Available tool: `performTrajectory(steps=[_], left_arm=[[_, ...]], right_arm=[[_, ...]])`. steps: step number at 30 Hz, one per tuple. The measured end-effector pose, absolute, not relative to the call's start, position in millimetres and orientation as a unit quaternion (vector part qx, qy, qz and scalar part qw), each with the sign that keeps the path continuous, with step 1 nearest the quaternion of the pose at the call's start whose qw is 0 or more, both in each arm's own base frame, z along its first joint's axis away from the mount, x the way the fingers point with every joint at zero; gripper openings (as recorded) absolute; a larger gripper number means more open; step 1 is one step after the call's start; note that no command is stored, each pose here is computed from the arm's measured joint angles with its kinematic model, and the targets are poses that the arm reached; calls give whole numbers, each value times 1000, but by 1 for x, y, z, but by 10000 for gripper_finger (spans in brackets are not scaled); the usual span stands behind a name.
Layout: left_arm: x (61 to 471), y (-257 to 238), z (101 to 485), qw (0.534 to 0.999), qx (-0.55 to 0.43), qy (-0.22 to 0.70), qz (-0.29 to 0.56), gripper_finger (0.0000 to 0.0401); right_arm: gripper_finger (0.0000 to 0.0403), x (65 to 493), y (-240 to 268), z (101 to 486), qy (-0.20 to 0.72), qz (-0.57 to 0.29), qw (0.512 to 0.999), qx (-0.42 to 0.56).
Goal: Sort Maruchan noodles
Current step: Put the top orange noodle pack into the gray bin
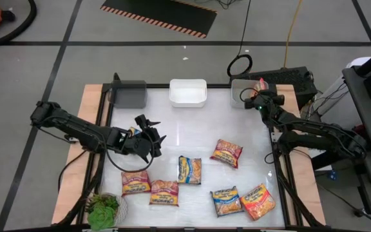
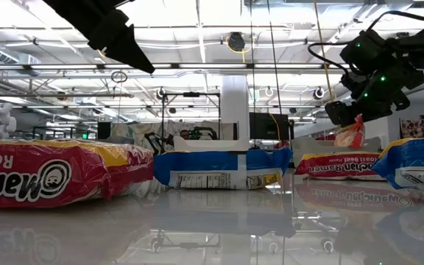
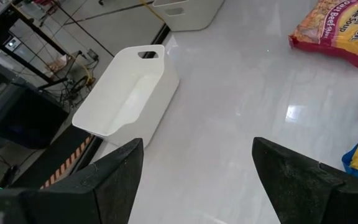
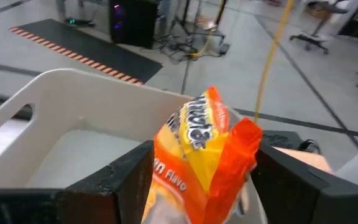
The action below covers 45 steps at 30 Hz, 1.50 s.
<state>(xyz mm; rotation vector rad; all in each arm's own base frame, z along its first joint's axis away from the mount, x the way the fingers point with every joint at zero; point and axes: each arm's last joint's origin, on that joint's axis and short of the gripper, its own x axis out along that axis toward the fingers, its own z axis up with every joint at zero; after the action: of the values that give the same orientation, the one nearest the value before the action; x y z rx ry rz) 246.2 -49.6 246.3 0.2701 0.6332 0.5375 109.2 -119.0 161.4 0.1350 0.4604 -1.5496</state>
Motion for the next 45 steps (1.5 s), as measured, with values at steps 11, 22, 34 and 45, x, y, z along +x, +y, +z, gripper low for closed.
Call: performTrajectory(steps=[11, 22, 34, 45], left_arm=[[246, -50, 246, 906, 131, 307, 260, 305], [246, -50, 246, 906, 130, 306, 260, 305], [246, -50, 246, 911, 111, 305, 255, 305], [245, -50, 244, 909, 106, 312, 257, 305]], right_arm=[[76, 109, -119, 162, 218, -688, 691, 48], [6, 115, -123, 174, 170, -679, 714, 25], [1, 115, -123, 193, 148, -715, 681, -51], [0, 114, -117, 183, 167, -719, 671, -70]])
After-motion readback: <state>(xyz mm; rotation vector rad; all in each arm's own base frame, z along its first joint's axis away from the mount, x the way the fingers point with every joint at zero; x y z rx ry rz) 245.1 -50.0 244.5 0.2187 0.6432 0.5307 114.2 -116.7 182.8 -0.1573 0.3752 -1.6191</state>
